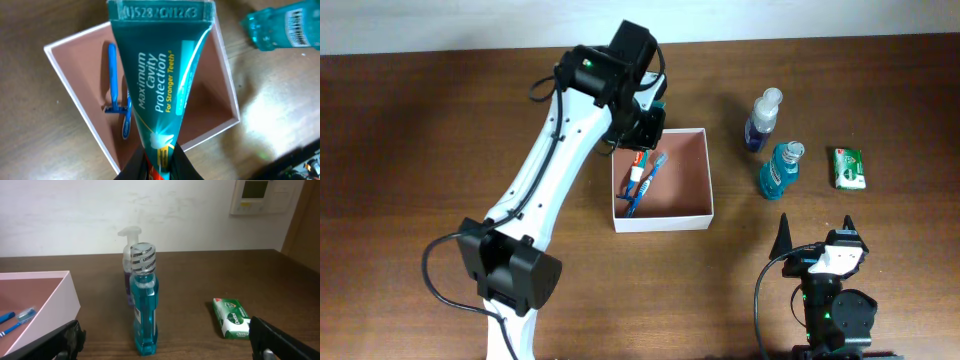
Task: Pack container
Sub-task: 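Lift the toothpaste tube and carry it over the pink box, then lower the tube into the box and open the left gripper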
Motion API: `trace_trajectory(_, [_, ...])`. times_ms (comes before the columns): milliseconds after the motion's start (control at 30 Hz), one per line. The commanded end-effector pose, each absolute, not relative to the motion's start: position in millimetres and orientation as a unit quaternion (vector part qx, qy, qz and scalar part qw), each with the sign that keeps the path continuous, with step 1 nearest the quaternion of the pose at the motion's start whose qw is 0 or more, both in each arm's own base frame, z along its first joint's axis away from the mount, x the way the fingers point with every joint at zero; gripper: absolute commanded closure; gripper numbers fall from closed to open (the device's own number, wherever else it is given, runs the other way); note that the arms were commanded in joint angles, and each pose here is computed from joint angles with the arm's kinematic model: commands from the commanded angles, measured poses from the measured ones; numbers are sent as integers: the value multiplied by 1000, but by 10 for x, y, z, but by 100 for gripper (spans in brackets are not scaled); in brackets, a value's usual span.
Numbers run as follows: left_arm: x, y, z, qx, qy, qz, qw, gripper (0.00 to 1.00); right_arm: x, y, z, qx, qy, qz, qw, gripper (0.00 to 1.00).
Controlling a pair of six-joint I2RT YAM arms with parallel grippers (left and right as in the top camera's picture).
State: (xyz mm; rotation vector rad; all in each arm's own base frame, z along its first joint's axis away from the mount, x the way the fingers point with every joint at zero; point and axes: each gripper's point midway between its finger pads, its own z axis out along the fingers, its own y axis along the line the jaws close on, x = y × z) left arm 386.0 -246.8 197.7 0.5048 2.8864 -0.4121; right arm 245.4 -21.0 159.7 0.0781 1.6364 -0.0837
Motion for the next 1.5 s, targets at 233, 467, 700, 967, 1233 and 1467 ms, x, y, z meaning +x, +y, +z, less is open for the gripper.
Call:
trace_trajectory(233, [3914, -2365, 1414, 75, 990, -104, 62, 93, 2451, -220, 1567, 39, 732, -39, 679, 2])
trace_trajectory(467, [3925, -2229, 1102, 38, 996, -65, 56, 92, 2451, -220, 1567, 39, 732, -39, 679, 2])
trace_trajectory(700, [3866, -2173, 812, 21, 998, -49, 36, 93, 2451, -220, 1567, 39, 732, -39, 679, 2])
trace_trajectory(967, [3771, -2138, 463, 12, 999, -31, -7, 92, 2451, -220, 1567, 39, 732, -39, 679, 2])
trace_trajectory(1233, [3768, -2135, 434, 12, 999, -30, -10, 86, 2451, -220, 1567, 39, 732, -39, 679, 2])
trace_trajectory(1467, [3771, -2137, 434, 12, 999, -30, -9, 84, 2451, -220, 1567, 39, 732, -39, 679, 2])
